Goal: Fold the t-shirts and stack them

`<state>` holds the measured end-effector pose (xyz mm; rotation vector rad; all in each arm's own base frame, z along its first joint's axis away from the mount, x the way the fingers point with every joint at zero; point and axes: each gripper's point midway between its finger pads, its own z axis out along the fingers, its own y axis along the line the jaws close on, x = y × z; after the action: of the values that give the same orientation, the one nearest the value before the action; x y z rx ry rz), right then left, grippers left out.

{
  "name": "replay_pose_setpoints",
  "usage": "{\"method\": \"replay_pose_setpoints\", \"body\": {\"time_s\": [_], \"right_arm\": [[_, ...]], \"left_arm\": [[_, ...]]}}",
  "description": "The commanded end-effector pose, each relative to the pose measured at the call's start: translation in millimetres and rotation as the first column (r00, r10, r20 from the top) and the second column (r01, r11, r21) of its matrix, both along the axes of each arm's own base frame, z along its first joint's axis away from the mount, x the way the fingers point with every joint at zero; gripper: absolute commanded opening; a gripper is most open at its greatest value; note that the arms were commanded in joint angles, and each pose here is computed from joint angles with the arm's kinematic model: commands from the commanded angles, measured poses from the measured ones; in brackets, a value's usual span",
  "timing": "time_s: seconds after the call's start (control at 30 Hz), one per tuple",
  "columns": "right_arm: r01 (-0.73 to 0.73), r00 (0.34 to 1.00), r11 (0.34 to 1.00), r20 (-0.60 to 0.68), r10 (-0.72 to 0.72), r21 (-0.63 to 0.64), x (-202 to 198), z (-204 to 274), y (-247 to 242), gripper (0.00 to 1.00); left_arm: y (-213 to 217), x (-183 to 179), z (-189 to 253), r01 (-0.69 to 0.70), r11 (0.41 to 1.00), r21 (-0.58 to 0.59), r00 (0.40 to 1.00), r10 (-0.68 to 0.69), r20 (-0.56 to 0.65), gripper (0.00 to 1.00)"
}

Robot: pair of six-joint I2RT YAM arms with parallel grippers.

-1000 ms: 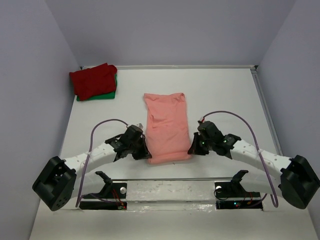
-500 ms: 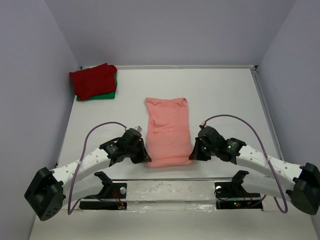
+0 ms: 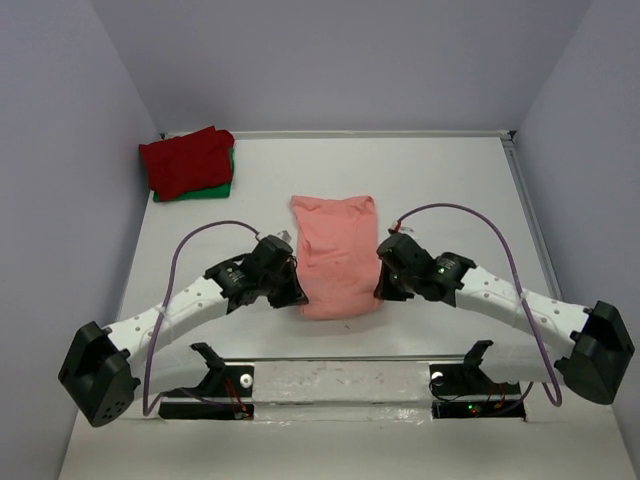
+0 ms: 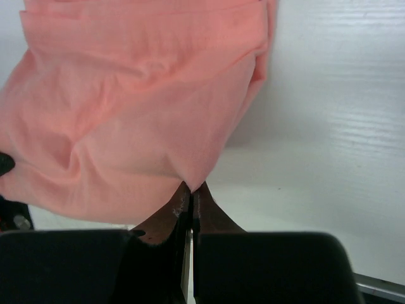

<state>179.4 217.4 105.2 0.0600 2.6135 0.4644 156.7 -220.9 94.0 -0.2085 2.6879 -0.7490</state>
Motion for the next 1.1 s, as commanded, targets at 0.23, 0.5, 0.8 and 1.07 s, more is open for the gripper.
{"method": "replay_pose_setpoints", "body": {"time_s": [0.23,0.5,0.8,1.07], "right_arm": [[0.05,0.984,0.977,0.176,-0.013,-0.207,116.0,40.4,6.1,0.0],[0.054,0.987,0.978,0.162,-0.022,-0.2,187.8,45.1,-6.4,0.0],[0.01,0.988,0.982,0.156,0.02,-0.188,242.8,55.9,0.3,0.0],[0.031,0.988,0.985,0.155,-0.004,-0.172,220.1,67.4,-11.0,0.0]], "left_arm": [[-33.1,86.7,42.5,0.055,0.997,0.05,0.99,-0.061,0.127,0.0],[-17.0,162.2,50.3,0.021,0.995,0.094,0.992,-0.033,0.124,0.0],[-11.8,217.3,64.1,-0.012,0.995,0.101,0.99,-0.002,0.139,0.0],[-11.0,188.7,77.6,-0.03,0.998,0.059,0.988,0.02,0.154,0.0]]}}
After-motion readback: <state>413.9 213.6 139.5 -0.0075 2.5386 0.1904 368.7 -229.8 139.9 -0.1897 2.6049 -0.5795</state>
